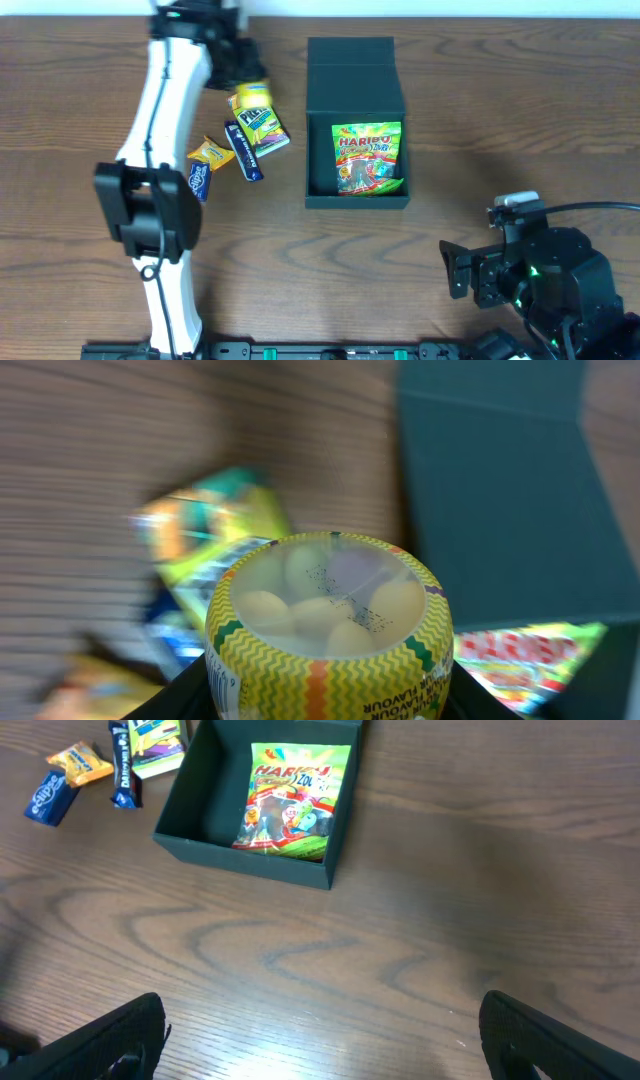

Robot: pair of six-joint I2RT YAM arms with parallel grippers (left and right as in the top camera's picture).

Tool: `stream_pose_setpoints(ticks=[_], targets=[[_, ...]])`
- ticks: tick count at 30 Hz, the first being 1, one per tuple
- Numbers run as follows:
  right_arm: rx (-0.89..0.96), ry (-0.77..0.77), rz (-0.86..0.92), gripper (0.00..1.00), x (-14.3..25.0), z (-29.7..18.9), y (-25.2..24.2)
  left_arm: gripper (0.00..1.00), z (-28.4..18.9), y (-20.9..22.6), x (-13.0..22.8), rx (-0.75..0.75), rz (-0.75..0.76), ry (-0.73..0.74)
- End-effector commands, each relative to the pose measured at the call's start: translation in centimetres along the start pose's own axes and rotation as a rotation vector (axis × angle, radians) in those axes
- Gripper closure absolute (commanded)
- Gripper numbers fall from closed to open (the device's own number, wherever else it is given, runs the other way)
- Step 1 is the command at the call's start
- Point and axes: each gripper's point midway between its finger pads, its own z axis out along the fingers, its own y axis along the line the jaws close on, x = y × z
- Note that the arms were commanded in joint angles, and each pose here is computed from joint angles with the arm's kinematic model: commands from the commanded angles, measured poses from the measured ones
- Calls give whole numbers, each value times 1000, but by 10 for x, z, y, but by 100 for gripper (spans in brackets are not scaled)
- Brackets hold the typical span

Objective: Pack container
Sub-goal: 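Lower the yellow tub into the box beside the bag, release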

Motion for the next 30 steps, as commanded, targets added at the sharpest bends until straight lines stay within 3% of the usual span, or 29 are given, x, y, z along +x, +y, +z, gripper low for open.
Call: stream_pose_setpoints(ticks=[1,8,14,30], targets=[[11,-11,-3,1,-2,-2,-3,94,4,-46,9,47,23,2],[11,-11,-3,1,-2,-2,-3,94,17,-98,53,3,153,69],[11,-11,-3,1,-2,-2,-3,94,16,-107,96,-36,188,201],[11,-10,-3,1,-2,-2,-3,94,16,-123,145,-115,363,303]])
